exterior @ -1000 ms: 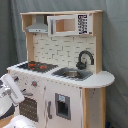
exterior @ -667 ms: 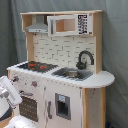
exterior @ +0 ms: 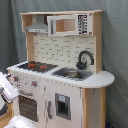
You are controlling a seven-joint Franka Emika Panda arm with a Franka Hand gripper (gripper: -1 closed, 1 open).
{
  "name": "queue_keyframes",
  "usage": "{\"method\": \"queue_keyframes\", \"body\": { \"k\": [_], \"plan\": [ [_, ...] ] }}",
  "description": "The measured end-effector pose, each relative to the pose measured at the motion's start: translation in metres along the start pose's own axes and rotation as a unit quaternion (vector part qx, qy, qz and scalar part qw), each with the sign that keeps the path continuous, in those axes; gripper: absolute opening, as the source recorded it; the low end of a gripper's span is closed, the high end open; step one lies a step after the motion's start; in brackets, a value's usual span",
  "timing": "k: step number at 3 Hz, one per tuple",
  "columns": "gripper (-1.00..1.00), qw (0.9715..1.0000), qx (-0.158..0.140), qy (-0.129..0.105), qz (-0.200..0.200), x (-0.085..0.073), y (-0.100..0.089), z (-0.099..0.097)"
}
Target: Play with the kitchen
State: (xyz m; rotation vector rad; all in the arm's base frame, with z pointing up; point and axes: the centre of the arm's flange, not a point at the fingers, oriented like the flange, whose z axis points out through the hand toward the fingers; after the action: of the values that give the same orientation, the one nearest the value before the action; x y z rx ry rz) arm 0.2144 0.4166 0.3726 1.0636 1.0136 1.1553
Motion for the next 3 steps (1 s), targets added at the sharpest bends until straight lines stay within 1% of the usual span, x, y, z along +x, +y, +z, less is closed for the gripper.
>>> {"method": "queue_keyframes", "body": {
  "k": [1,2,3],
  "plan": [
    [1.0,0.9992,-0.013,0.029,-0.023,0.038,-0.001,-0.022],
    [1.0,0.9983,-0.022,0.032,-0.044,0.063,-0.009,-0.025],
    [1.0,0.996,-0.022,0.031,-0.081,0.079,-0.019,-0.014]
  ]
}}
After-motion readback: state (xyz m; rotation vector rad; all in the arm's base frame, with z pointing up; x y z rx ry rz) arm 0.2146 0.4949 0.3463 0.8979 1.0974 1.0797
